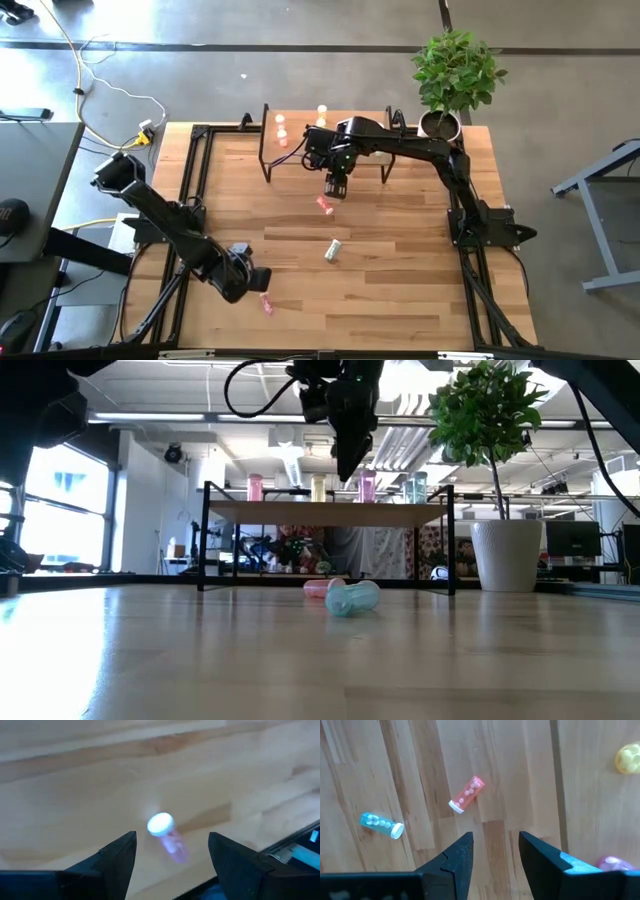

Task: Pick and place medicine bottles onto shelf by color
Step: Put the purple pill bottle on the shelf aligned with the purple pill bottles

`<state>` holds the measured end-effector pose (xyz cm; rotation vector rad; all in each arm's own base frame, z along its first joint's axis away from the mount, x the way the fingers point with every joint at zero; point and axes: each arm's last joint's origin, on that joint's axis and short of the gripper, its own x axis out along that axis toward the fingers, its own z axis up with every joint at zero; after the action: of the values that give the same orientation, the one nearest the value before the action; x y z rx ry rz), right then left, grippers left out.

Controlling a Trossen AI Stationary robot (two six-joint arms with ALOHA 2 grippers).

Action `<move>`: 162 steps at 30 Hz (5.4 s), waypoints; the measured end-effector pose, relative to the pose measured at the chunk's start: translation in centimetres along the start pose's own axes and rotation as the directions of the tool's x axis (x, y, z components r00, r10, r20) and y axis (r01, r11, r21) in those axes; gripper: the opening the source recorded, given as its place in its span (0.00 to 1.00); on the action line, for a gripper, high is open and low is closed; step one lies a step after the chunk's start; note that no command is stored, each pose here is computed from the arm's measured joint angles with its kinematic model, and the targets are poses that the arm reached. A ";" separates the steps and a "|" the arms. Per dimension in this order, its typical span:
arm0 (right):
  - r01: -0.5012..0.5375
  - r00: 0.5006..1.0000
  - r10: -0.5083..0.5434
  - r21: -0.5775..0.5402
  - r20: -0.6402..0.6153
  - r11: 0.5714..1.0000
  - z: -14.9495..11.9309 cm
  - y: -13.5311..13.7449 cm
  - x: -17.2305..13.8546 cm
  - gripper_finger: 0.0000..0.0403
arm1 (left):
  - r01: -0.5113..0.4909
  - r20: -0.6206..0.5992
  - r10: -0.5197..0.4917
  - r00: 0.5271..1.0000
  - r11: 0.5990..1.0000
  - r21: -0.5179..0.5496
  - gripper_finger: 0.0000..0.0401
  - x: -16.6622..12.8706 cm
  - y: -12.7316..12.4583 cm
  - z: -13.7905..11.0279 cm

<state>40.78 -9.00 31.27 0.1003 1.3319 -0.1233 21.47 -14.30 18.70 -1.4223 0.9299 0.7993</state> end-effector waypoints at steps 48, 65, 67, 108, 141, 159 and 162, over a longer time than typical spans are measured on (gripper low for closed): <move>-0.003 1.000 0.003 -0.003 0.019 1.000 0.2 0.0 0.0 0.37 | -0.172 -0.034 0.171 0.985 0.985 -0.023 0.60 7.2 -2.2 -4.9; -0.003 1.000 0.003 -0.004 0.023 1.000 0.2 0.0 0.0 0.37 | -0.255 -0.082 0.266 0.961 0.959 0.123 0.42 7.4 -1.6 -5.0; -0.003 1.000 0.003 -0.004 0.023 1.000 0.2 0.0 0.0 0.37 | -0.259 -0.083 0.271 0.959 0.956 0.136 0.38 7.4 -1.5 -5.0; -0.056 0.993 0.061 -0.053 0.106 0.997 -1.1 0.4 -4.1 0.37 | -0.026 0.172 -0.071 0.982 0.864 0.503 0.23 3.1 -6.3 0.8; -0.187 0.966 0.189 -0.028 0.178 0.982 -0.7 0.7 -4.6 0.37 | 0.044 0.266 -0.324 0.908 0.704 0.709 0.22 -5.4 -2.5 9.8; -0.472 0.787 0.453 -0.065 0.418 0.879 1.8 1.4 -5.8 0.37 | 0.083 0.216 -0.479 0.851 0.529 0.845 0.22 -8.9 -2.8 14.9; -0.493 0.760 0.481 -0.095 0.437 0.865 2.1 1.4 -5.9 0.37 | 0.096 0.197 -0.504 0.841 0.497 0.862 0.22 -9.1 -3.0 15.5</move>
<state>41.61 -7.67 37.54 0.4169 0.8022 0.2720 20.88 1.90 27.15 -0.4754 0.5267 0.2619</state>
